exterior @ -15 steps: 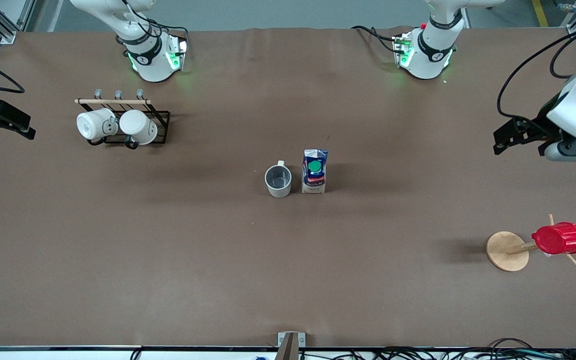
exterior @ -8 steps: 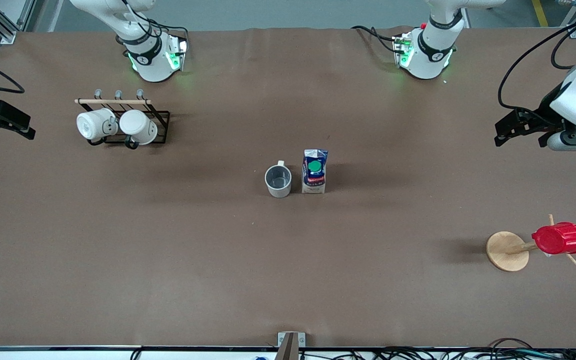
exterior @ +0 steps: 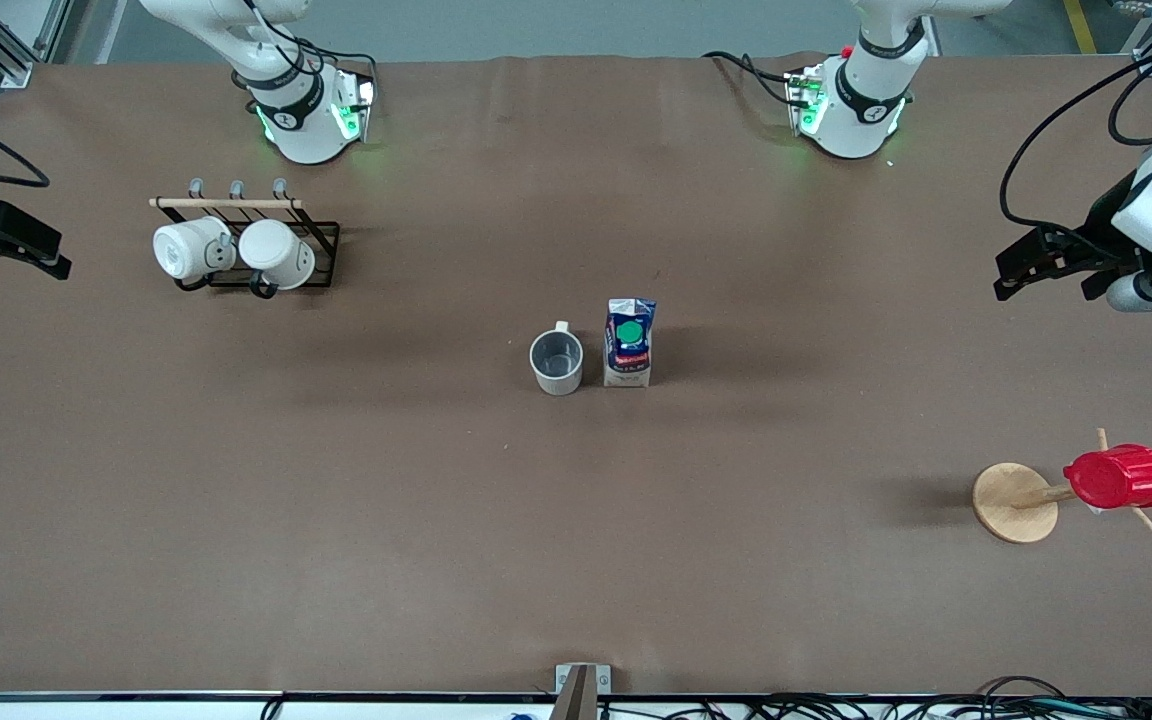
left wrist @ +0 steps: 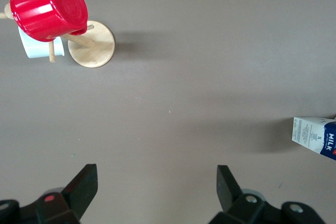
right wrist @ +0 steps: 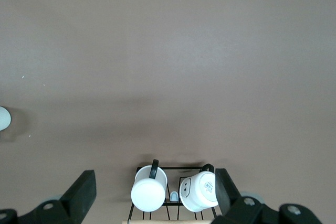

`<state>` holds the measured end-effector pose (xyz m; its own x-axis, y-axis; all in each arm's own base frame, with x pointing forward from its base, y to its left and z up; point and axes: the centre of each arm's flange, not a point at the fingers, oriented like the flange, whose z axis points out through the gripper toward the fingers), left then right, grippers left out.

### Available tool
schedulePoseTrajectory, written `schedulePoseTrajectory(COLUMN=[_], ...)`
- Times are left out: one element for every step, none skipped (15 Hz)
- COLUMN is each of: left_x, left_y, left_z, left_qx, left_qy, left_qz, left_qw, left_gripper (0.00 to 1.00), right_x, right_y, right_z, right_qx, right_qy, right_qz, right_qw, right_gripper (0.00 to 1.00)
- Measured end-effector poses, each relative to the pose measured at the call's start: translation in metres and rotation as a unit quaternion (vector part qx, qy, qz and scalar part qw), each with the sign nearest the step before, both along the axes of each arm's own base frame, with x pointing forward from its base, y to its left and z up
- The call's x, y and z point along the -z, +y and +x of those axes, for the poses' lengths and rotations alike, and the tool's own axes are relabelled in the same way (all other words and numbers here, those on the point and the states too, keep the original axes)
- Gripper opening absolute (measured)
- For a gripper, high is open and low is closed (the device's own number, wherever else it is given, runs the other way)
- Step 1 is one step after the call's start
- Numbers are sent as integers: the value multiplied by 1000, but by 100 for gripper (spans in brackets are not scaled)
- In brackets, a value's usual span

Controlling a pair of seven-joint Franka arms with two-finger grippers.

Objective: Place cup and milk on table

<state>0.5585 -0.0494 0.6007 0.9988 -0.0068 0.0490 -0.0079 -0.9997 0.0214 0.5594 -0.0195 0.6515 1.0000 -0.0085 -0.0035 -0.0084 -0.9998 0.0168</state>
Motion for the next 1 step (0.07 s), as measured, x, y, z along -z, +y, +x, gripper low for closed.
schedulePoseTrajectory(left_x=[1], left_y=[0], left_z=[0], left_qx=[0], left_qy=[1], left_qz=[0], left_qw=[1000], left_gripper=[100], right_x=[0], right_y=[0], right_z=[0], right_qx=[0], right_qy=[-1], right_qz=[0], right_qw=[1000], right_gripper=[100])
